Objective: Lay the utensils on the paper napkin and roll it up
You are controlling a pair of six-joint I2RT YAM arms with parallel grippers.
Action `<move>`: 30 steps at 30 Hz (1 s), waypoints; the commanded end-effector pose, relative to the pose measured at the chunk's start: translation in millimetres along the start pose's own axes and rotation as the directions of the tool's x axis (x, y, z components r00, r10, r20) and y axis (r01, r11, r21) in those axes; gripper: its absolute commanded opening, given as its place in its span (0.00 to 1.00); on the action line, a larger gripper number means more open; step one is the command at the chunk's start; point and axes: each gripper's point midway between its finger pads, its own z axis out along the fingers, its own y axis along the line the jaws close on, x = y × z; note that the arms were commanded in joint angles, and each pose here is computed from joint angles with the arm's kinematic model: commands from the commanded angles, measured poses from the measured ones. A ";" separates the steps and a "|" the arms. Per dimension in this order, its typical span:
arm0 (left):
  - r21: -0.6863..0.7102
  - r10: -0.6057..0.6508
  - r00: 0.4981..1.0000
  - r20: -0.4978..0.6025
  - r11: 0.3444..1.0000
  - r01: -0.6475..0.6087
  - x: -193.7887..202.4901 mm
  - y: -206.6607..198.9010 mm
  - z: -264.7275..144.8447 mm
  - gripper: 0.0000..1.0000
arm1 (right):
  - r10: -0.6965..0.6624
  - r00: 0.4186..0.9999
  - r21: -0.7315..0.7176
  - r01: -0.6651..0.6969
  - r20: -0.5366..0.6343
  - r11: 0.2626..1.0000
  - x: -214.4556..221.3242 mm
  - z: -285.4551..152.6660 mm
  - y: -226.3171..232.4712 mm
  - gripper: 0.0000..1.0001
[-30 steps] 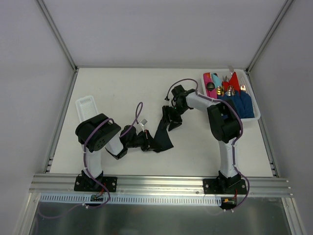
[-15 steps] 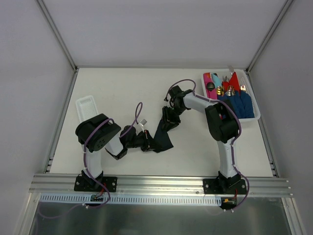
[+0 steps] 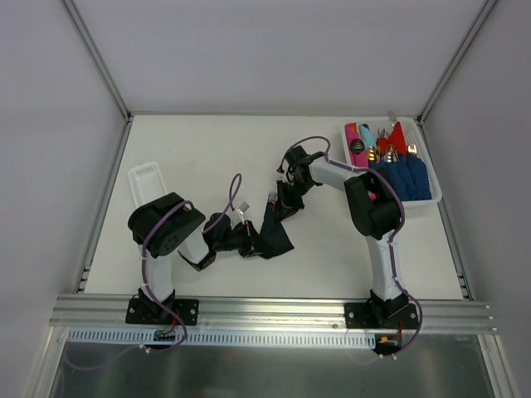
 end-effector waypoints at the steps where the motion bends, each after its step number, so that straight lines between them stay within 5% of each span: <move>1: -0.171 -0.049 0.999 -0.005 0.984 0.048 15.1 49.6 -9.0 0.01 | 0.004 1.000 0.072 -0.002 -0.025 0.997 2.6 22.5 -22.6 0.05; 10: -0.112 -0.005 1.000 0.022 0.994 0.007 8.0 30.7 -15.2 0.08 | -0.123 0.989 -0.079 0.129 0.081 0.989 -9.4 -2.5 9.7 0.00; 20: -0.028 0.238 0.957 0.164 0.971 -0.237 -31.2 -45.6 -48.9 0.42 | -0.238 0.946 -0.230 0.288 0.222 0.930 -19.7 -32.8 46.3 0.00; 30: -0.175 0.247 0.909 0.335 0.965 -0.197 -88.3 -48.7 -114.7 0.80 | -0.295 0.914 -0.308 0.376 0.279 0.874 -17.4 -43.8 65.0 0.00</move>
